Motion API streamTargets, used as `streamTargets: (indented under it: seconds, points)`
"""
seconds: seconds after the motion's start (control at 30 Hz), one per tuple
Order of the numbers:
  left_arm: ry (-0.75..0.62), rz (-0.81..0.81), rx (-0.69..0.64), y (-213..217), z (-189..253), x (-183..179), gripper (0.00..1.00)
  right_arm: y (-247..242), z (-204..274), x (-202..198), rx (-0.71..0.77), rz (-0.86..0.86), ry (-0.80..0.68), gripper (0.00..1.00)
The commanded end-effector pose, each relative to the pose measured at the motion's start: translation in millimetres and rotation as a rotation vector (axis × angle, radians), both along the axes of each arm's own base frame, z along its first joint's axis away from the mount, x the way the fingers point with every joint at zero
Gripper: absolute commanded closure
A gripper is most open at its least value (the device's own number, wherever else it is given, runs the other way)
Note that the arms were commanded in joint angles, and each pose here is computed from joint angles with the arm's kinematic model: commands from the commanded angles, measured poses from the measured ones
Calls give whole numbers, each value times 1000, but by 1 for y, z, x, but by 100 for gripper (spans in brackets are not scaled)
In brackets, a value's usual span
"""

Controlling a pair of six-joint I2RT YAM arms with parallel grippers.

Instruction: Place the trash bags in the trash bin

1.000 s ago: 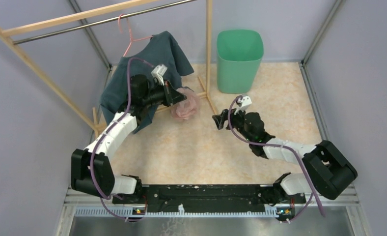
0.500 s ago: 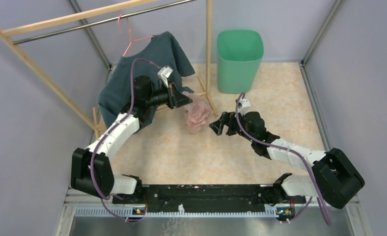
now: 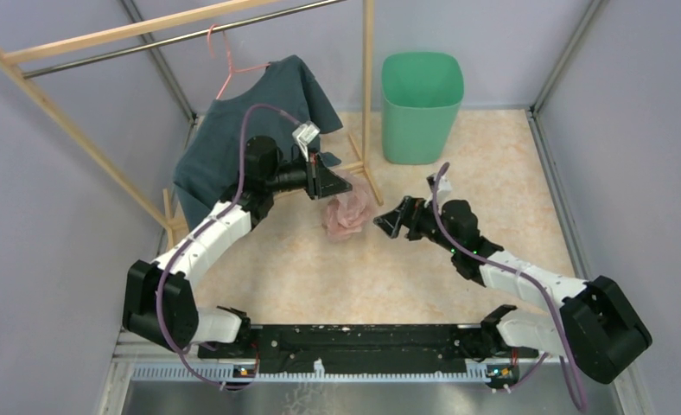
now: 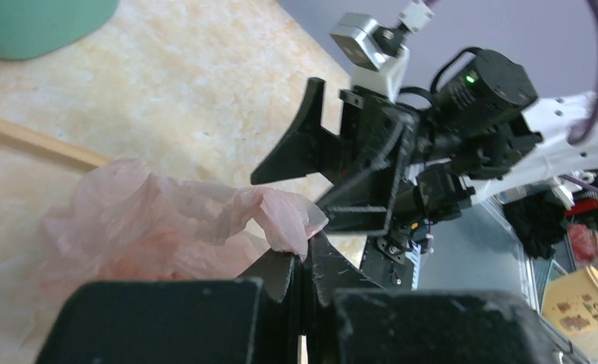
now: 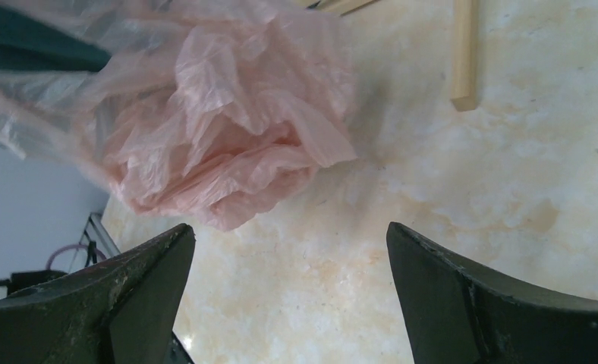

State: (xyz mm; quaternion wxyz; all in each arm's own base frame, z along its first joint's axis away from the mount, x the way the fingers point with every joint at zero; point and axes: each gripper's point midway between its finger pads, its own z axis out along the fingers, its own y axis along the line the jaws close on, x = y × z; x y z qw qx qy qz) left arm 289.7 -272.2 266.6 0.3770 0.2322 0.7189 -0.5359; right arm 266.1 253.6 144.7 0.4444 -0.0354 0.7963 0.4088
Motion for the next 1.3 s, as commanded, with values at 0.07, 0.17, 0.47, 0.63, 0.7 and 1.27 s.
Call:
streamTargets:
  seconds: [0.07,0.17,0.47,0.63,0.7,1.27]
  points:
    - [-201,-167,-74,-16,38,-40,100,-8,31,7,131,-16,-29,3]
    - [-235,-195,-66,-23,39,-49,100,0,36,6,132,32,-22,2]
    - [-239,-254,-66,-32,37,-62,100,3,29,3,136,52,-9,4]
    - [-277,-299,-120,-31,49,-76,100,7,35,-1,215,73,-49,35]
    - [-302,-297,-132,-29,54,-80,100,10,36,-2,257,84,-41,56]
    - [-552,236,-77,28,96,-47,100,-98,13,23,-265,-340,-84,100]
